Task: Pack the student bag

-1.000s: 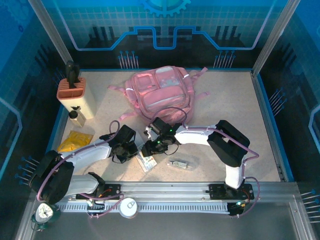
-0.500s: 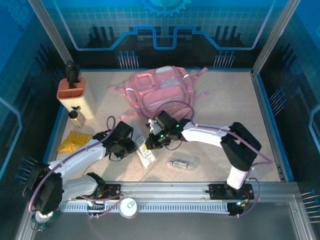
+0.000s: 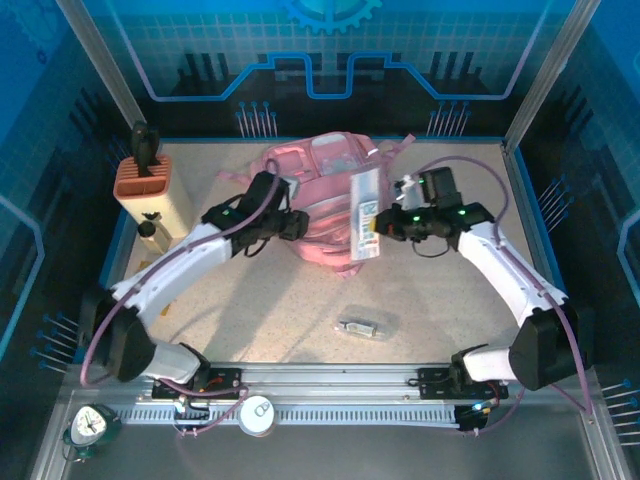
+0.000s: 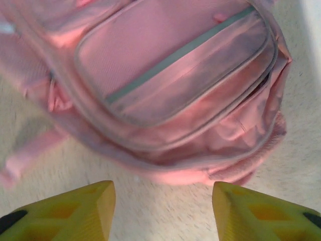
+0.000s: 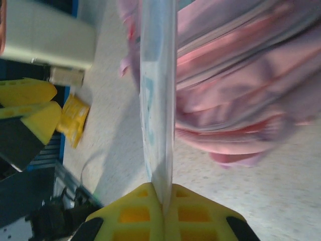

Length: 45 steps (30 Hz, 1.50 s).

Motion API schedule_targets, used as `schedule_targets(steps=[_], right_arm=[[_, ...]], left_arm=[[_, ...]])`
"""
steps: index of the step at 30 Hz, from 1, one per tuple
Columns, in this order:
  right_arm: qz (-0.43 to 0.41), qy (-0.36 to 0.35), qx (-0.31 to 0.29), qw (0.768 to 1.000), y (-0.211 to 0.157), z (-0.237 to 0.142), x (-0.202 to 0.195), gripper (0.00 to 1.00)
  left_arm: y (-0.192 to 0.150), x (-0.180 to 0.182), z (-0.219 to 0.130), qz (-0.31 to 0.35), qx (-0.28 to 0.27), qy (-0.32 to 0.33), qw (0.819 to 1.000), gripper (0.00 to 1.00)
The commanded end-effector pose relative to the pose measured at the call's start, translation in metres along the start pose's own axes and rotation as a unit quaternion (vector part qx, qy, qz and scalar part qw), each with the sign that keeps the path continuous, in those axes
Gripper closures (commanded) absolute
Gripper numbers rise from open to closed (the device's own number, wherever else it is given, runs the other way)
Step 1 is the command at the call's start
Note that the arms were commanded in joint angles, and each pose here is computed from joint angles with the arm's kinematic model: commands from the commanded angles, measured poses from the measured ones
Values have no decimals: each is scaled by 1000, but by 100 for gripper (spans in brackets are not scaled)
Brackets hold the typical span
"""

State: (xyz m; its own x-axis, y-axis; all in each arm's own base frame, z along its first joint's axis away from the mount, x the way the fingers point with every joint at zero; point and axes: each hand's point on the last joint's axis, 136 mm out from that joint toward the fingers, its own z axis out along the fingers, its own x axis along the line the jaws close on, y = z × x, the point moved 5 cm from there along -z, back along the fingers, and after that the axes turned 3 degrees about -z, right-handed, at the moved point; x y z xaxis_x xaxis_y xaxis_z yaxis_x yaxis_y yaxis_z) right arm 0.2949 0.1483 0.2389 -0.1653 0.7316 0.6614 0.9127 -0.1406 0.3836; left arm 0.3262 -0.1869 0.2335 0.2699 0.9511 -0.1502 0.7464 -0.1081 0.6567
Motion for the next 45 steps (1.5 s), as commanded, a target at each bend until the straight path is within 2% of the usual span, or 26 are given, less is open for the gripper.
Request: schedule_targets(steps=[1, 5, 11, 13, 15, 17, 20, 23, 28, 31, 35, 38, 42, 45], right_arm=[[14, -11, -6, 1000, -1, -25, -15, 97], [57, -14, -30, 998, 6, -37, -41, 97], [77, -12, -43, 996, 9, -39, -55, 96], [79, -12, -38, 996, 9, -36, -57, 96], [80, -13, -36, 996, 7, -34, -59, 97], [79, -16, -39, 996, 6, -34, -61, 97], [82, -18, -37, 996, 6, -35, -62, 97], [91, -8, -32, 995, 4, -37, -61, 97], [118, 22, -10, 993, -5, -29, -60, 96], [120, 41, 15, 992, -7, -12, -52, 96], [112, 85, 47, 989, 0, 25, -29, 95], [86, 90, 52, 991, 14, 53, -12, 95], [84, 82, 67, 991, 32, 95, -10, 96], [56, 79, 44, 994, 56, 116, -4, 91]], left_arm=[[22, -18, 25, 129, -9, -28, 991, 41], [27, -40, 64, 196, 12, -47, 979, 37], [30, -41, 125, 247, 38, 11, 968, 36], [37, -34, 137, 251, 28, 52, 966, 41], [44, -30, 144, 254, 13, 79, 964, 50], [48, -34, 145, 256, 7, 70, 964, 61], [57, -36, 136, 251, -7, 68, 966, 85], [77, -39, 109, 226, -33, 73, 971, 99], [120, -42, 45, 148, -74, 46, 985, 100], [138, -41, 20, 121, -100, 42, 987, 100], [152, -44, -6, 63, -91, 32, 993, 100], [154, -48, -11, 36, -83, 29, 996, 100], [154, -49, -7, 10, -69, 26, 997, 100], [153, -53, -7, 7, -70, 11, 997, 100]])
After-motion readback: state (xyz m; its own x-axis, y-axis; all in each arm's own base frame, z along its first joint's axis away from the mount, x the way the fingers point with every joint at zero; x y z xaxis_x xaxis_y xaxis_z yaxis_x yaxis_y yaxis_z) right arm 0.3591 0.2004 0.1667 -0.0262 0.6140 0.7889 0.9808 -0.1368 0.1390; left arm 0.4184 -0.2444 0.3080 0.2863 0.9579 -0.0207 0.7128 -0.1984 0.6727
